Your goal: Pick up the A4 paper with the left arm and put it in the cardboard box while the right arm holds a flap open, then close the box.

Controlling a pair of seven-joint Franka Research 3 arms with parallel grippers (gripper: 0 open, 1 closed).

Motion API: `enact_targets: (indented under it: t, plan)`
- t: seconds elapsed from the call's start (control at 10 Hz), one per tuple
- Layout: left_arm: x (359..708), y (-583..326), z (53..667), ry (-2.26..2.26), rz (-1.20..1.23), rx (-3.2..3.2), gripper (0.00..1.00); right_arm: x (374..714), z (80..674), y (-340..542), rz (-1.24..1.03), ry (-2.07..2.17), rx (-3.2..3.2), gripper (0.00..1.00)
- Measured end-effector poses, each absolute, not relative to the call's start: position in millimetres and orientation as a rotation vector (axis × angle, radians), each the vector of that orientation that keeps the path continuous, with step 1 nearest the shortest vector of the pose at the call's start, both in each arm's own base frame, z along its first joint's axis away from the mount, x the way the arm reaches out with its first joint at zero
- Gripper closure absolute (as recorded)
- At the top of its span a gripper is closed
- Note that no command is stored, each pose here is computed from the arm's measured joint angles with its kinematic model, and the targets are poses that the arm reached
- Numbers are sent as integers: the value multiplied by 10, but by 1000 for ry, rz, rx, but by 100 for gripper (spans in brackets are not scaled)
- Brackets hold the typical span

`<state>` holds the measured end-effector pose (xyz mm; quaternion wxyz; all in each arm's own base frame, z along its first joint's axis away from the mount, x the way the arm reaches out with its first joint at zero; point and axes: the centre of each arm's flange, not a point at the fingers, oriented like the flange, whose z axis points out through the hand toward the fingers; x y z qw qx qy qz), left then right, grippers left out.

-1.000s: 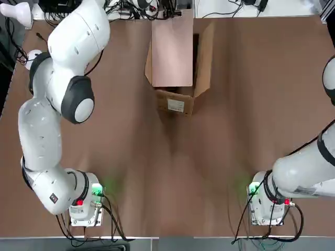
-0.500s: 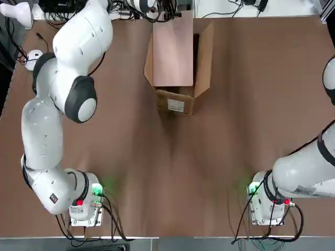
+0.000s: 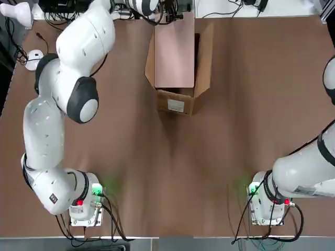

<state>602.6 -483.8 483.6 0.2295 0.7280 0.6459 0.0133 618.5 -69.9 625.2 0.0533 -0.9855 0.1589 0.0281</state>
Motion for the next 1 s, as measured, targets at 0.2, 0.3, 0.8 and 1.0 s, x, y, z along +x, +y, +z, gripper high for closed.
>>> enact_targets:
  t: [0.2,0.3,0.8,1.0]
  plan:
    - [6002,-4890,4767,1775,34,2016,69,6185,6252,-704,85,484,-2992,0]
    - [5999,-4904,4733,1772,34,2024,69,6185,6252,-704,85,484,-2991,0]
    - [5975,-4977,4572,1752,36,2065,69,6193,6259,-707,73,485,-2991,0]
    - [5971,-4997,4505,1751,36,2078,69,6193,6259,-707,73,485,-2991,0]
